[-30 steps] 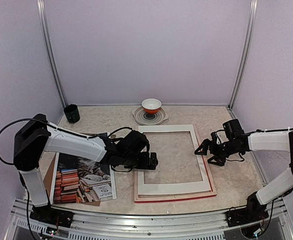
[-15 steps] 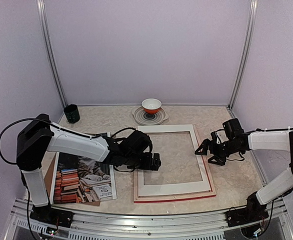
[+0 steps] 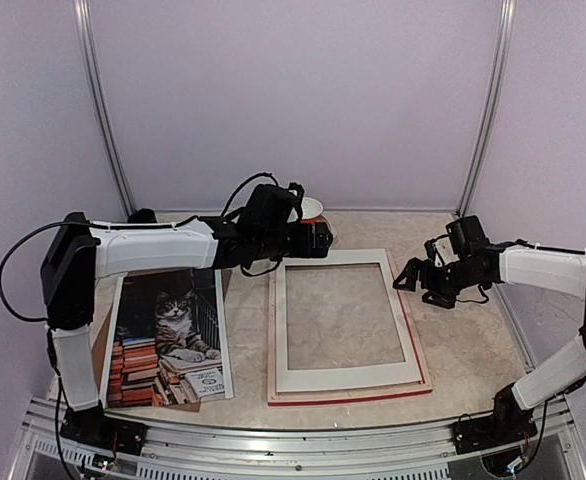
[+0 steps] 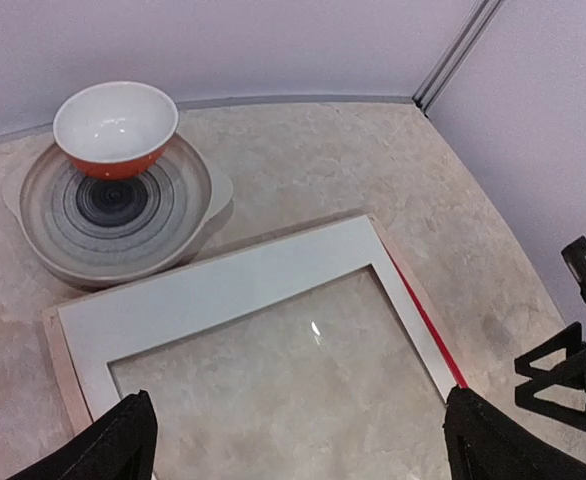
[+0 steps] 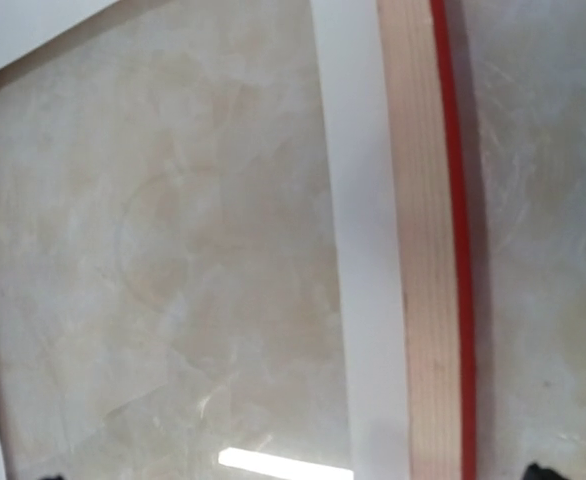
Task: Put the photo into the frame
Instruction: Place the mat board on the frame body, then adjust the mat board on the frame body.
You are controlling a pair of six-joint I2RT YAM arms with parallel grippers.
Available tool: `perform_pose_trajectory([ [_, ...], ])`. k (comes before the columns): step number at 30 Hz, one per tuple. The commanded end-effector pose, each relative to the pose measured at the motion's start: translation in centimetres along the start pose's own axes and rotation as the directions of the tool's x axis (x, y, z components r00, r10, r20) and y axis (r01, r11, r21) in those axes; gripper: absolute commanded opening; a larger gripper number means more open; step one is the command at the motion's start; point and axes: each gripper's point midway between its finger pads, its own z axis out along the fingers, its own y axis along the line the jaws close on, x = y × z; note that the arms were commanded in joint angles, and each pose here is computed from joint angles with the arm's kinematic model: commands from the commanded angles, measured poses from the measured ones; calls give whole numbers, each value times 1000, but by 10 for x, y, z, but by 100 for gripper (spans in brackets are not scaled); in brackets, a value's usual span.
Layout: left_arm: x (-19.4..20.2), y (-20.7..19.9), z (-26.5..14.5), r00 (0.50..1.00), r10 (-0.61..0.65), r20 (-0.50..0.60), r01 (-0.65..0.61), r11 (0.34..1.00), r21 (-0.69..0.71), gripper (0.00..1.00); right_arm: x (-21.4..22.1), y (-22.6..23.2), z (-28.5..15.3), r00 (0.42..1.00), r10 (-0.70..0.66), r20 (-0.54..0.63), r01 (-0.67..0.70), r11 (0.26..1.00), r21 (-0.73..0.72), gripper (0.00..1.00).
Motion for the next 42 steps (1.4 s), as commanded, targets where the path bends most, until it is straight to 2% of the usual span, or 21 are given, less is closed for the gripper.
perform_pose_trajectory([
  [1, -35, 21, 35, 995, 75, 72, -74, 997, -10, 99, -5, 7, -8, 1000, -17, 20, 17, 1000, -3, 99],
  [4, -42, 33, 62, 996, 86, 29, -86, 996, 2, 99, -6, 9, -13, 999, -18, 33, 18, 1000, -8, 99],
  [9, -16, 68, 94, 992, 98, -84, -98, 995, -7, 99, -17, 12, -22, 996, -49, 71, 48, 999, 16, 99],
  [15, 0, 93, 94, 990, 82, -118, -83, 997, -2, 99, -70, 25, -29, 981, -148, 123, 141, 988, 61, 99],
  [18, 2, 92, 90, 989, 82, -122, -81, 997, 15, 99, -101, 33, -18, 975, -191, 114, 184, 980, 71, 99],
  [22, 8, 94, 87, 989, 64, -133, -63, 998, 13, 99, -130, 41, 17, 979, -200, 42, 199, 979, 36, 99],
  [27, 13, 95, 69, 993, -10, -121, 11, 1000, 8, 99, -166, 51, 55, 969, -243, 36, 243, 970, -1, 99],
  [33, 20, 90, 35, 993, -34, -117, 31, 999, -30, 99, -202, 61, 88, 945, -325, 41, 326, 945, -32, 99],
  [42, 43, 77, -17, 989, -92, -115, 84, 994, -72, 99, -186, 73, 127, 918, -397, -11, 391, 907, -157, 99],
])
